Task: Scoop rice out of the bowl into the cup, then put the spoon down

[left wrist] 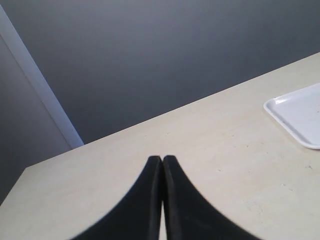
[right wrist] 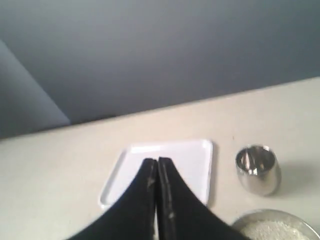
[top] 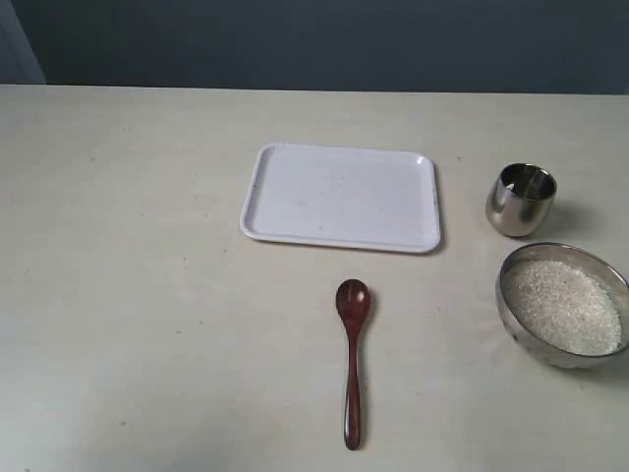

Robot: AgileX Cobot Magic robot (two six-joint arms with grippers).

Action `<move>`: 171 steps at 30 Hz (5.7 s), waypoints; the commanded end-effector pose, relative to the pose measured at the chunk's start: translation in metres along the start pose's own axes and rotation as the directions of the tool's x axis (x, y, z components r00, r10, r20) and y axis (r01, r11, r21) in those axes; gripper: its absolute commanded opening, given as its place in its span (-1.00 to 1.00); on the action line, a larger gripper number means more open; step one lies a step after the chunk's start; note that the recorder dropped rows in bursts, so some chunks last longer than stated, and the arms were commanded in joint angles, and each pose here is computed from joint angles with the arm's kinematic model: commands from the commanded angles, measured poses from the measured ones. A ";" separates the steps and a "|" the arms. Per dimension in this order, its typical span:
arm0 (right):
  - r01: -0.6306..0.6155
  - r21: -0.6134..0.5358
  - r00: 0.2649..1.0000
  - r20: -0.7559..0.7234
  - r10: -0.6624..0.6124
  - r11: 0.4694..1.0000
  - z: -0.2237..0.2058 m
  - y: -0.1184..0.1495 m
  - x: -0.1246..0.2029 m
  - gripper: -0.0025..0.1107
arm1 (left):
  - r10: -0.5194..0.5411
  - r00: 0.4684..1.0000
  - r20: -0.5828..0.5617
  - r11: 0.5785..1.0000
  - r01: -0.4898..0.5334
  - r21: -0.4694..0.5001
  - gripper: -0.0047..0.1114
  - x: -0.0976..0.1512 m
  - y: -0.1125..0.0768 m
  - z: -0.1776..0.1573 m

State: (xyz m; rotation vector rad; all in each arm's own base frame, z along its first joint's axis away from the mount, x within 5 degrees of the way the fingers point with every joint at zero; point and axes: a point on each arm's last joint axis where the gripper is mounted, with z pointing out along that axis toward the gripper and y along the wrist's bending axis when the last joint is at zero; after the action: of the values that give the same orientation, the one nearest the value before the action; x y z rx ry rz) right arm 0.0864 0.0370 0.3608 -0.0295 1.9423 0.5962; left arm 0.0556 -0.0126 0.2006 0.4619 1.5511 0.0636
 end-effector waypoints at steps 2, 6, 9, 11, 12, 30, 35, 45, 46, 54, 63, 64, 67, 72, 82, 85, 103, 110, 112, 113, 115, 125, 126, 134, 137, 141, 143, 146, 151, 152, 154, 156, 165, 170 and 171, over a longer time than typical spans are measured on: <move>0.106 -0.020 0.943 -0.314 -0.107 0.994 0.050 -0.015 -0.049 -0.97 | -0.008 1.000 0.018 1.000 0.008 -0.001 -0.91 -0.002 0.000 -0.001; 0.104 0.001 0.854 -0.513 -0.089 0.995 0.089 -0.026 -0.041 -0.97 | -0.008 1.000 0.018 1.000 0.008 -0.001 -0.91 -0.002 0.000 -0.001; 0.165 0.047 0.741 -0.666 -0.092 0.985 0.116 -0.023 -0.016 -0.97 | -0.008 1.000 0.018 1.000 0.008 -0.001 -0.91 -0.002 0.000 -0.001; 0.210 0.056 0.682 -0.724 -0.105 0.976 0.133 -0.011 0.000 -0.97 | -0.008 1.000 0.018 1.000 0.008 -0.001 -0.91 -0.002 0.000 -0.001; 0.216 0.054 0.665 -0.739 -0.107 0.975 0.139 -0.003 0.006 -0.97 | -0.008 1.000 0.018 1.000 0.008 -0.001 -0.91 -0.002 0.000 -0.001; 0.154 -0.146 0.392 -0.899 -0.196 0.977 0.230 0.084 0.148 -0.55 | -0.008 1.000 0.018 1.000 0.008 -0.001 -0.91 -0.002 0.000 -0.001; 0.100 -0.120 0.417 -0.896 -0.152 0.988 0.232 0.088 0.148 -0.11 | -0.008 1.000 0.018 1.000 0.008 -0.001 -0.91 -0.002 0.000 -0.001; 0.096 -0.001 0.361 -0.932 -0.035 0.995 0.241 0.082 0.168 -0.18 | -0.008 1.000 0.018 1.000 0.008 -0.001 -0.91 -0.002 0.000 -0.001; 0.103 0.007 0.344 -0.938 -0.029 0.995 0.243 0.080 0.173 -0.15 | -0.008 1.000 0.018 1.000 0.008 -0.001 -0.91 -0.002 0.000 -0.001; 0.115 0.051 0.278 -0.960 0.017 0.992 0.254 0.072 0.197 -0.16 | -0.008 1.000 0.018 1.000 0.008 -0.001 -0.91 -0.002 0.000 -0.001; 0.108 0.084 0.257 -0.965 0.053 0.991 0.261 0.068 0.211 -0.16 | -0.008 1.000 0.018 1.000 0.008 -0.001 -0.91 -0.002 0.000 -0.001; 0.109 0.084 0.255 -0.965 0.054 0.990 0.261 0.068 0.211 -0.16 | -0.008 1.000 0.018 1.000 0.008 -0.001 -0.91 -0.002 0.000 -0.001; 0.110 0.088 0.255 -0.965 0.058 0.990 0.262 0.067 0.212 -0.16 | -0.008 1.000 0.018 1.000 0.008 -0.001 -0.91 -0.002 0.000 -0.001; 0.112 0.108 0.256 -0.964 0.076 0.988 0.262 0.066 0.212 -0.16 | -0.008 1.000 0.018 1.000 0.008 -0.001 -0.91 -0.002 0.000 -0.001; 0.142 0.147 0.271 -0.957 0.104 0.979 0.262 0.063 0.211 -0.16 | -0.008 1.000 0.018 1.000 0.008 -0.001 -0.91 -0.002 0.000 -0.001; 0.134 0.152 0.277 -0.955 0.111 0.979 0.263 0.063 0.211 -0.16 | -0.008 1.000 0.018 1.000 0.008 -0.001 -0.91 -0.002 0.000 -0.001; 0.125 0.206 0.249 -0.954 0.170 0.971 0.268 0.059 0.226 -0.24 | -0.008 1.000 0.018 1.000 0.008 -0.001 -0.91 -0.002 0.000 -0.001; 0.143 0.206 0.213 -0.962 0.173 0.968 0.265 0.058 0.227 -0.97 | -0.008 1.000 0.018 1.000 0.008 -0.001 -0.91 -0.002 0.000 -0.001; 0.154 0.200 0.209 -0.964 0.166 0.968 0.264 0.057 0.227 -0.97 | -0.008 1.000 0.018 1.000 0.008 -0.001 -0.91 -0.002 0.000 -0.001; 0.178 0.186 0.187 -0.970 0.153 0.966 0.262 0.055 0.227 -0.97 | -0.008 1.000 0.018 1.000 0.008 -0.001 -0.91 -0.002 0.000 -0.001; 0.207 0.166 0.160 -0.978 0.134 0.964 0.259 0.054 0.225 -0.97 | -0.008 1.000 0.018 1.000 0.008 -0.001 -0.91 -0.002 0.000 -0.001; 0.296 0.058 0.166 -0.986 0.008 0.953 0.243 0.056 0.195 -0.97 | -0.008 1.000 0.018 1.000 0.008 -0.001 -0.91 -0.002 0.000 -0.001; 0.313 0.050 0.153 -0.988 0.002 0.949 0.240 0.055 0.192 -0.97 | -0.008 1.000 0.018 1.000 0.008 -0.001 -0.91 -0.002 0.000 -0.001; 0.542 -0.052 0.175 -0.969 -0.173 0.839 0.234 0.069 0.120 -0.97 | -0.008 1.000 0.018 1.000 0.008 -0.001 -0.91 -0.002 0.000 -0.001; 0.583 -0.089 0.268 -0.917 -0.294 0.808 0.239 0.084 0.084 -0.97 | -0.008 1.000 0.018 1.000 0.008 -0.001 -0.91 -0.002 0.000 -0.001; 0.585 -0.099 0.337 -0.873 -0.352 0.805 0.242 0.098 0.060 -0.97 | -0.008 1.000 0.018 1.000 0.008 -0.001 -0.91 -0.002 0.000 -0.001; 0.616 -0.091 0.344 -0.862 -0.372 0.782 0.243 0.097 0.055 -0.97 | -0.008 1.000 0.018 1.000 0.008 -0.001 -0.91 -0.002 0.000 -0.001; 0.683 -0.076 0.339 -0.848 -0.407 0.726 0.246 0.092 0.050 -0.97 | -0.008 1.000 0.018 1.000 0.008 -0.001 -0.91 -0.002 0.000 -0.001; 0.709 -0.015 0.376 -0.837 -0.397 0.705 0.245 0.077 0.031 -0.97 | -0.008 1.000 0.018 1.000 0.008 -0.001 -0.91 -0.002 0.000 -0.001; 0.707 0.005 0.392 -0.835 -0.385 0.707 0.244 0.071 0.024 -0.97 | -0.008 1.000 0.018 1.000 0.008 -0.001 -0.91 -0.002 0.000 -0.001; 0.696 0.046 0.425 -0.831 -0.359 0.717 0.241 0.058 0.010 -0.97 | -0.008 1.000 0.018 1.000 0.008 -0.001 -0.91 -0.002 0.000 -0.001; 0.681 0.086 0.459 -0.824 -0.333 0.727 0.234 0.043 -0.005 -0.97 | -0.008 1.000 0.018 1.000 0.008 -0.001 -0.91 -0.002 0.000 -0.001; 0.667 0.171 0.486 -0.837 -0.250 0.726 0.185 -0.011 -0.022 -0.97 | -0.008 1.000 0.018 1.000 0.008 -0.001 -0.91 -0.002 0.000 -0.001; 0.694 0.133 0.365 -0.912 -0.187 0.708 0.161 -0.039 0.021 -0.97 | -0.008 1.000 0.018 1.000 0.008 -0.001 -0.91 -0.002 0.000 -0.001; 0.701 0.122 0.338 -0.924 -0.176 0.703 0.156 -0.043 0.031 -0.97 | -0.008 1.000 0.018 1.000 0.008 -0.001 -0.91 -0.002 0.000 -0.001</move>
State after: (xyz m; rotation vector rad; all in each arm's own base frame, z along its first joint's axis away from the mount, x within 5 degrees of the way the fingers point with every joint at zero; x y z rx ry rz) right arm 0.2328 0.0828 0.2836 -0.6413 2.8189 -0.4700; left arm 0.0556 -0.0126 0.2006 0.4619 1.5511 0.0636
